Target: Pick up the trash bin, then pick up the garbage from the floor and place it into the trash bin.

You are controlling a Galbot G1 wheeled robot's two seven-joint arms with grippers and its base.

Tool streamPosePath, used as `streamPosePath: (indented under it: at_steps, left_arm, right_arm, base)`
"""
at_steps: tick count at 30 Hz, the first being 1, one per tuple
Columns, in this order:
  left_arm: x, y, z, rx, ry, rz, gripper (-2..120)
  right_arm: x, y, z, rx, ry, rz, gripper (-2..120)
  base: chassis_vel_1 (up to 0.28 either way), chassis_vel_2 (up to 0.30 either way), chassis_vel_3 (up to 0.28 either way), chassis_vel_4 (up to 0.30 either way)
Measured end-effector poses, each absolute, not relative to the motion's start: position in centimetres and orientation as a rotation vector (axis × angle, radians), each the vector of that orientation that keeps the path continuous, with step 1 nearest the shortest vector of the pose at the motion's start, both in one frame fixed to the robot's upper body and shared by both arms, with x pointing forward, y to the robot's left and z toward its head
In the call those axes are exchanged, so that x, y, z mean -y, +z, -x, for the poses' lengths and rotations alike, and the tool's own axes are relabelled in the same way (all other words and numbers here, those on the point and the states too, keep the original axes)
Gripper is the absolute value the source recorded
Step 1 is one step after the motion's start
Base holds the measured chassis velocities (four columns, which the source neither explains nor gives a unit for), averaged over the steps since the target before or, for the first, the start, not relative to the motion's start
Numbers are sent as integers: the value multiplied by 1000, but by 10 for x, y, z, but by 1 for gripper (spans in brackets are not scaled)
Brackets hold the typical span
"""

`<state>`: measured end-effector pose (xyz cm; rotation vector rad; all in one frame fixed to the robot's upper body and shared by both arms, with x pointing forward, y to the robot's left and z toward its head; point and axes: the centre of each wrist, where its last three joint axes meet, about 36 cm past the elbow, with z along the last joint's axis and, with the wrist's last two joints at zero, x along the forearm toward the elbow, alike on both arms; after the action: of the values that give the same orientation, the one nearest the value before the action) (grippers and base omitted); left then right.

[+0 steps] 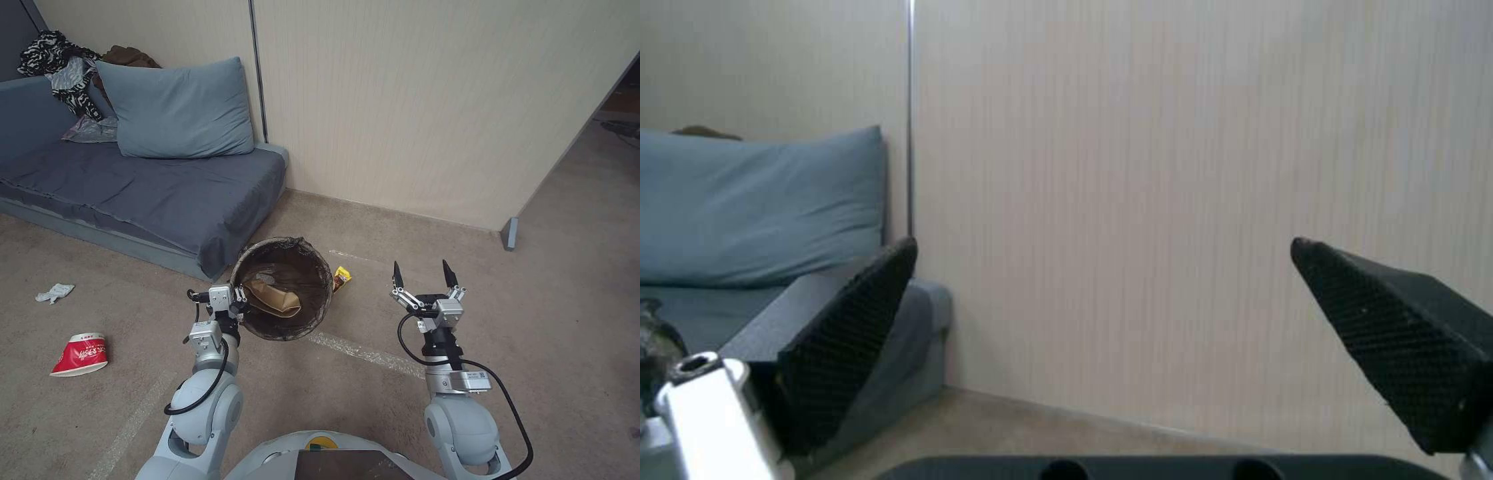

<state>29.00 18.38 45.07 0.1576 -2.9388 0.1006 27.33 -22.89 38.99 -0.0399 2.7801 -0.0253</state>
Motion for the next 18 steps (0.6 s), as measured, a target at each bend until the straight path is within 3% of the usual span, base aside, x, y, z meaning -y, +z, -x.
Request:
streamPosePath:
  at_steps: [18]
  left_arm:
    - [-179,448,-290,2946,129,-141,3]
  right_arm:
    - [223,394,-274,-2771,-7,52,100]
  base:
    - [0,0,0,0]
